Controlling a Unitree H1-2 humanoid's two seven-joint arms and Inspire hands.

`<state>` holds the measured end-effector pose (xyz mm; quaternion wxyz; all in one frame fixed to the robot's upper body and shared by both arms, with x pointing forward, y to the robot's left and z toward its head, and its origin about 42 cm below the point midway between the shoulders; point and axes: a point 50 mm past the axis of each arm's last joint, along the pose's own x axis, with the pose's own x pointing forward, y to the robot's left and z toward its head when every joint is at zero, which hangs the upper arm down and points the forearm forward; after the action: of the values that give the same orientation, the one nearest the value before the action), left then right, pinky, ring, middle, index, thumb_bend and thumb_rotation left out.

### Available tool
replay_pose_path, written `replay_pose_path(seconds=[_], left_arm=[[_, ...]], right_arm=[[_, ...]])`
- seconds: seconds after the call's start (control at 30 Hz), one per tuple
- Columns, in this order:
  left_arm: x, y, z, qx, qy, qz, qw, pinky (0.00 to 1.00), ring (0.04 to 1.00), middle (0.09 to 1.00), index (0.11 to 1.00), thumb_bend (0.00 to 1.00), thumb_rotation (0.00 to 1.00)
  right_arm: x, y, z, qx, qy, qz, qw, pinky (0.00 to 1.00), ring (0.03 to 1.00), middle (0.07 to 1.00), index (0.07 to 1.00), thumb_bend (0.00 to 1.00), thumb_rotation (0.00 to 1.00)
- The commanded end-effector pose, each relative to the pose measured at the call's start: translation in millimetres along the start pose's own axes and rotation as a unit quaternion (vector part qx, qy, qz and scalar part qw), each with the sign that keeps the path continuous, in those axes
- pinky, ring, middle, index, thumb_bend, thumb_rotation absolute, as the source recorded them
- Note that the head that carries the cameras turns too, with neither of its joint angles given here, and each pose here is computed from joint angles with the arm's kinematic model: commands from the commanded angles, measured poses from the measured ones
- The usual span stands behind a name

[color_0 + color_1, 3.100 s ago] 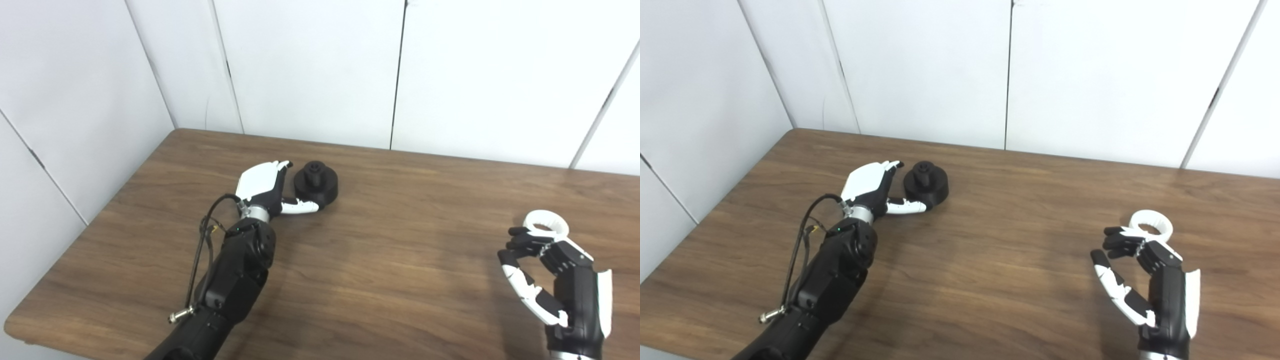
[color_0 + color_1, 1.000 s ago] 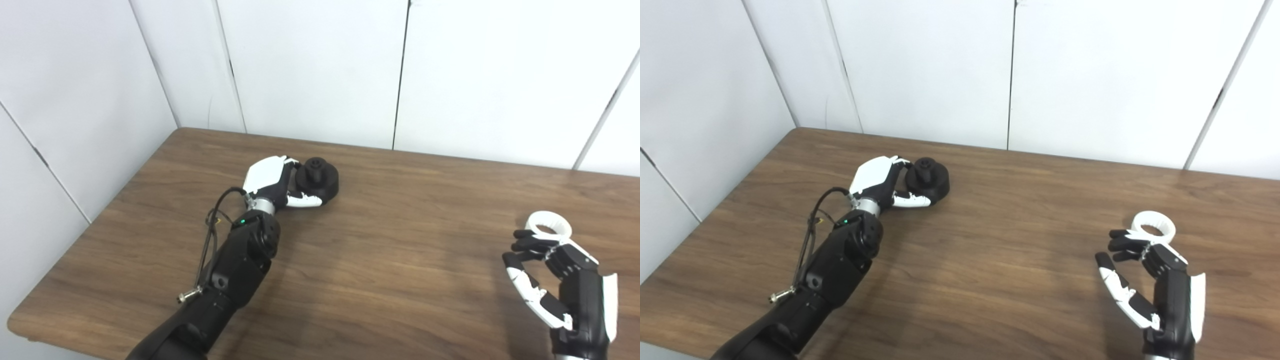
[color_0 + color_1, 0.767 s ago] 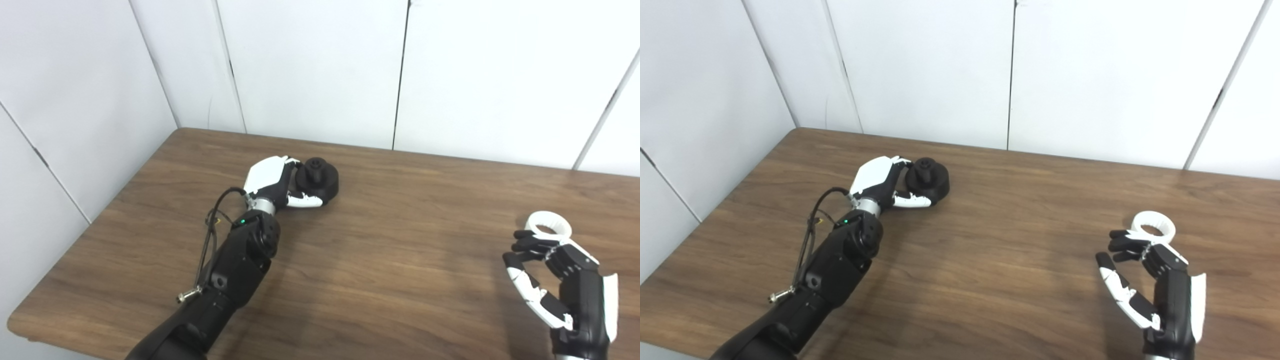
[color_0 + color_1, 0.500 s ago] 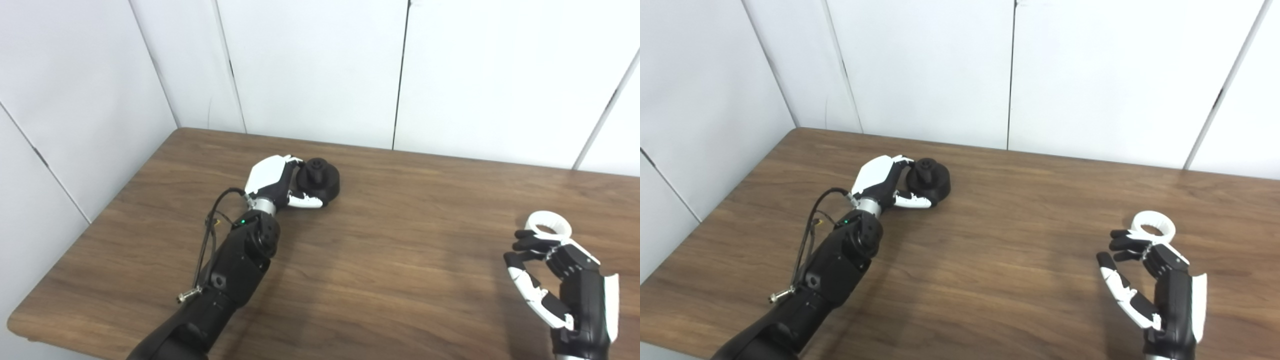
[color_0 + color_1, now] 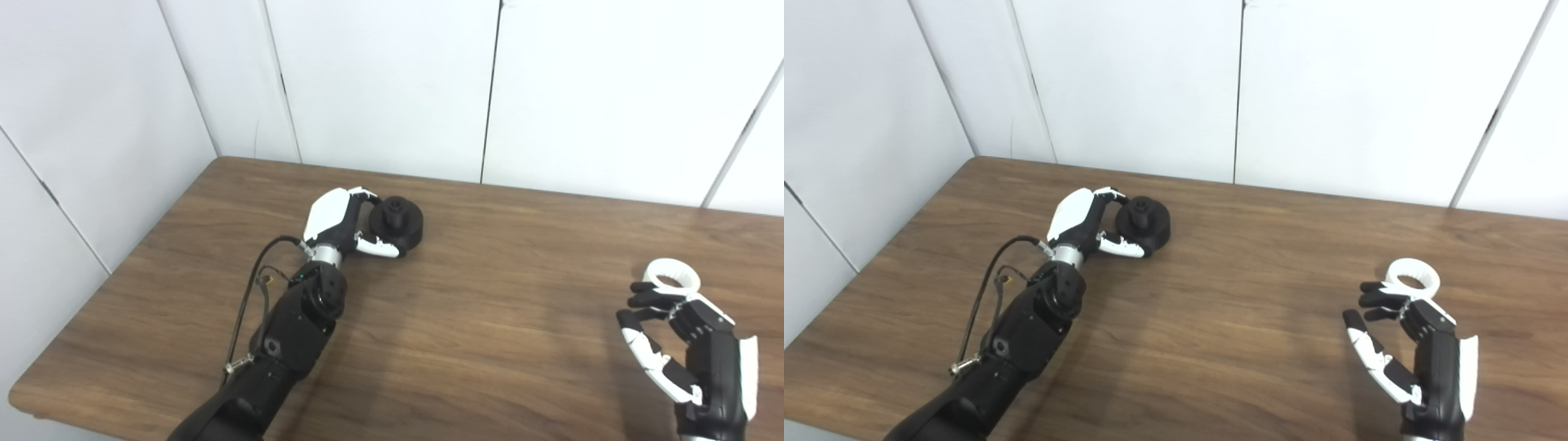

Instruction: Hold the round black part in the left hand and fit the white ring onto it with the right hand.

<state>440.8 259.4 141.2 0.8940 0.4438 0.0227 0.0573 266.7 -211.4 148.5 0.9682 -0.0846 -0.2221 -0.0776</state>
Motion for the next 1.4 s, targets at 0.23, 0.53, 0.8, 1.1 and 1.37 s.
replay_pose_path(seconds=[0.23,0.53,0.8,1.1,1.37], left_arm=[[-6.8,-15.2,9.7,-0.028,-0.027,-0.033,0.999,0.76,0.917,0.899,0.493,0.52,0.08],[-27.3,-22.2,10.2,-0.003,-0.051,-0.07,0.996,0.78,0.925,0.902,0.493,0.52,0.07],[-52.9,-26.7,17.8,-0.014,-0.081,-0.089,0.993,0.79,0.933,0.917,0.494,0.52,0.07],[-80.4,-28.6,28.4,-0.024,-0.124,-0.112,0.986,0.76,0.938,0.913,0.494,0.52,0.07],[-104.4,-36.4,30.1,-0.026,-0.156,-0.139,0.978,0.76,0.933,0.913,0.493,0.52,0.08]], right_arm=[[-0.5,-0.7,6.8,0.0,-0.015,-0.008,1.0,0.46,0.552,0.611,0.496,0.5,0.14],[-0.4,1.6,8.1,0.002,-0.01,-0.01,1.0,0.46,0.545,0.608,0.496,0.5,0.15],[0.4,3.9,8.9,0.002,-0.011,-0.005,1.0,0.46,0.536,0.607,0.496,0.5,0.15],[0.9,7.9,11.5,-0.007,-0.009,-0.006,1.0,0.47,0.544,0.608,0.496,0.5,0.15],[0.9,14.8,15.6,-0.011,-0.012,-0.006,1.0,0.47,0.542,0.614,0.497,0.5,0.15]])
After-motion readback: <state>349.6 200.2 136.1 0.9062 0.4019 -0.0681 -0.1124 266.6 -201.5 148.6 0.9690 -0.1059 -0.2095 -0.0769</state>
